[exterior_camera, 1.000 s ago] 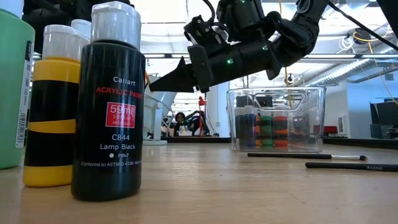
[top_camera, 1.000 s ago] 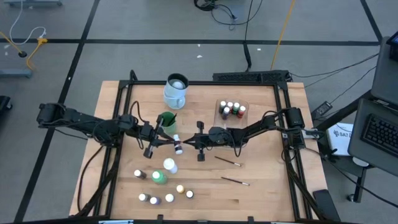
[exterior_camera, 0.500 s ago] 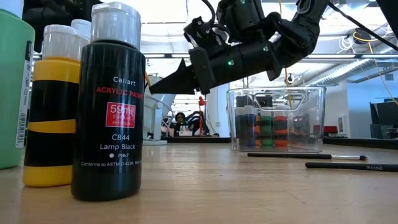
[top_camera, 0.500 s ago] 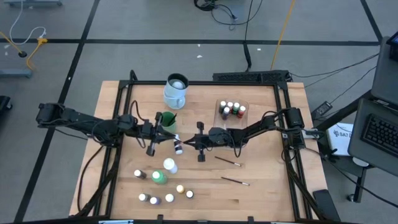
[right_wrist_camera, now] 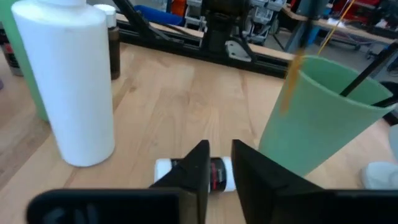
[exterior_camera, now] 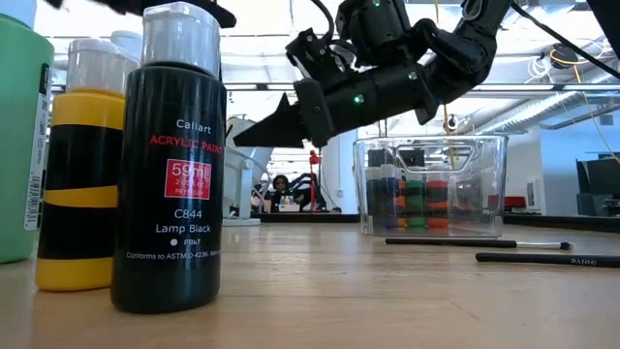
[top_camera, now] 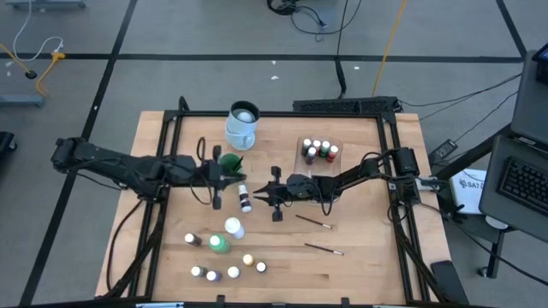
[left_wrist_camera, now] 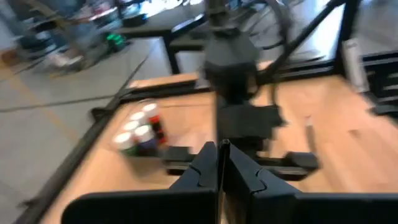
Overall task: Pick & Place Paint Supplies
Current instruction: Put the bottom paint brush into the cup
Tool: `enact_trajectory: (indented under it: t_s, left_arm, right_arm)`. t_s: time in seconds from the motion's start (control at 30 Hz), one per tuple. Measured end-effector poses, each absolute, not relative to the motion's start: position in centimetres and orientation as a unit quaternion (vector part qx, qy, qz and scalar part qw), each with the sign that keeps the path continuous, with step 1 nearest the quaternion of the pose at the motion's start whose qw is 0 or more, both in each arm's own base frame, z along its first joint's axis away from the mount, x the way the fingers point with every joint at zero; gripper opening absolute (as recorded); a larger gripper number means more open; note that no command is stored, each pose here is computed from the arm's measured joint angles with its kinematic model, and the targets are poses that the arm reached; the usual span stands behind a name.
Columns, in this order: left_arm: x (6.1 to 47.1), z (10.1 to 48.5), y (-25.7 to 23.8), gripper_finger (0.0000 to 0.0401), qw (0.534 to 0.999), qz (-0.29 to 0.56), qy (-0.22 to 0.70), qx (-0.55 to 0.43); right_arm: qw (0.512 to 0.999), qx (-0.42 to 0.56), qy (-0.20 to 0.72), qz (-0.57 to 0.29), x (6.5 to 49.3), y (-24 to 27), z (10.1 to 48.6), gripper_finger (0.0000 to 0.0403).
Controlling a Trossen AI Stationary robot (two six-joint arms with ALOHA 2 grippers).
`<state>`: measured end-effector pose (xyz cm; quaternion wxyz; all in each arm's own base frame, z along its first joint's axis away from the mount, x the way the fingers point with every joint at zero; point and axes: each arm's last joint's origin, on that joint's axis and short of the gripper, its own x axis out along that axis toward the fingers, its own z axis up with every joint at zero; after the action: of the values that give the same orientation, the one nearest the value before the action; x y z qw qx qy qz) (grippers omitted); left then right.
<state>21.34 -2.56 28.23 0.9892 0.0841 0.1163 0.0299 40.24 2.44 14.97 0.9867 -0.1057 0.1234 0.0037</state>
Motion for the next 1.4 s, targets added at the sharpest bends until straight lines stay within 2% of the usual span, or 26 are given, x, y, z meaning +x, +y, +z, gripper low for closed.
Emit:
enact_trajectory:
  t_s: [0.2, 0.37, 0.7, 1.1, 1.23, 1.4]
  left_arm:
    - [21.2, 32.9, -2.6, 0.0, 0.983, 0.108, 0.117, 0.095]
    - [20.5, 34.5, -2.0, 0.0, 0.968, 0.18, 0.155, 0.085]
    - [20.6, 30.8, -1.1, 0.0, 0.941, 0.222, 0.247, 0.065]
    - [20.7, 24.7, 1.4, 0.0, 0.941, 0.238, 0.237, 0.038]
    - [20.5, 23.6, 2.1, 0.0001, 0.942, 0.24, 0.233, 0.026]
    - [20.2, 22.3, 2.9, 0.0001, 0.941, 0.245, 0.233, 0.016]
  right_arm:
    - [0.985, -0.105, 0.14, 0.007, 39.8, 2.5, 14.2, 0.011]
    - [0.987, -0.083, 0.137, 0.005, 39.7, 2.5, 14.2, 0.012]
    - [0.99, -0.071, 0.122, 0.011, 39.7, 3.1, 14.4, 0.011]
    - [0.99, -0.093, 0.103, 0.034, 39.5, 4.8, 14.9, 0.0109]
    - [0.99, -0.107, 0.083, 0.05, 38.2, 5.9, 17.0, 0.01]
    - [0.991, -0.113, 0.058, 0.046, 33.8, 6.3, 19.3, 0.0084]
